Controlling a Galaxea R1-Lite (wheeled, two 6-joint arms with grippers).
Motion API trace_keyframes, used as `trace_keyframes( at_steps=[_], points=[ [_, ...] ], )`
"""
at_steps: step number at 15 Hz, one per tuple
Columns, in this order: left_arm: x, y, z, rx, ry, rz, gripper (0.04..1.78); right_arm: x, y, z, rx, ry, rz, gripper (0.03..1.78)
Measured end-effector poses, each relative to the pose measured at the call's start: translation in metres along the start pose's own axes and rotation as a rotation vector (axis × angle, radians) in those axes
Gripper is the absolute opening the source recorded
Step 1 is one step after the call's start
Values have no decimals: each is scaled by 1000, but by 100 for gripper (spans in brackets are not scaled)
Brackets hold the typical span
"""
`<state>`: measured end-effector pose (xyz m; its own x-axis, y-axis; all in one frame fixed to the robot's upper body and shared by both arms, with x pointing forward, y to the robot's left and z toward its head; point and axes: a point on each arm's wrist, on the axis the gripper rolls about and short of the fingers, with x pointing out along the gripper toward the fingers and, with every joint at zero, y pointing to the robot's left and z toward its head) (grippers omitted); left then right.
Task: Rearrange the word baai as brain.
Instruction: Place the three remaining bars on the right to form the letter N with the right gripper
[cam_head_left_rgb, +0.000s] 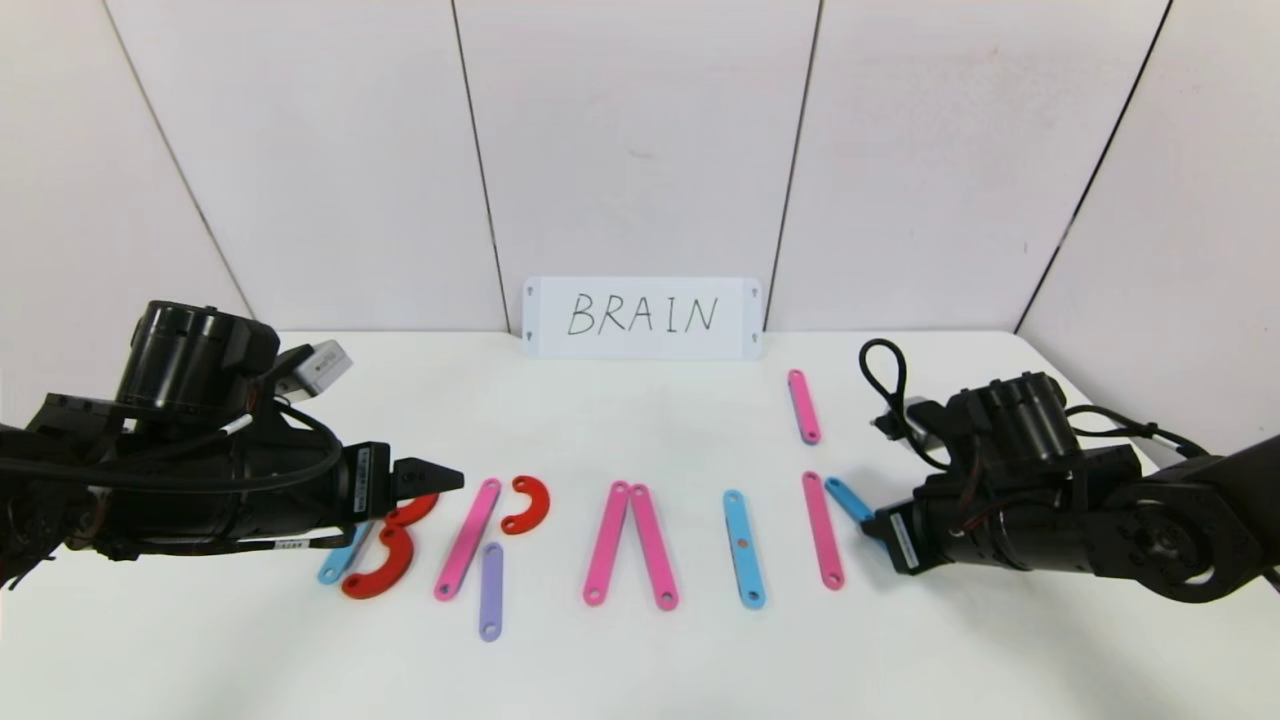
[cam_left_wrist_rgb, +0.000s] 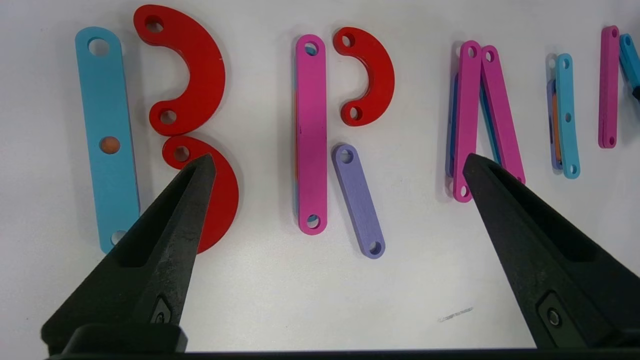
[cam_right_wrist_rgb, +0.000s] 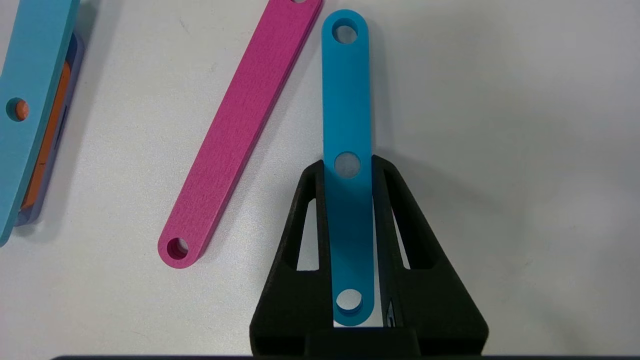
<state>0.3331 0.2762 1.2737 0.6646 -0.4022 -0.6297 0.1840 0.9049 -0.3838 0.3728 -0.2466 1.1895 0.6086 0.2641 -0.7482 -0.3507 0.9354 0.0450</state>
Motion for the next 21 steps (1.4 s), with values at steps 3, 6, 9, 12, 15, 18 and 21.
trace_keyframes(
  at_steps=[3,6,9,12,15,18,21],
  points=[
    [0,0,0,-1,1,0,173,1,0,3,3,-38,-2,29],
    [0,0,0,-1,0,0,173,5,0,2,4,-75,-2,45],
    [0,0,0,-1,0,0,173,5,0,0,5,-69,-3,86],
    [0,0,0,-1,0,-2,173,3,0,-1,7,-70,-4,137],
    [0,0,0,0,0,-2,173,-2,0,4,10,-97,-4,166],
    [0,0,0,0,1,-2,173,-6,1,18,32,-143,-6,174],
    [0,-1,-1,1,2,-2,173,1,2,42,52,-203,-48,174]
  ],
)
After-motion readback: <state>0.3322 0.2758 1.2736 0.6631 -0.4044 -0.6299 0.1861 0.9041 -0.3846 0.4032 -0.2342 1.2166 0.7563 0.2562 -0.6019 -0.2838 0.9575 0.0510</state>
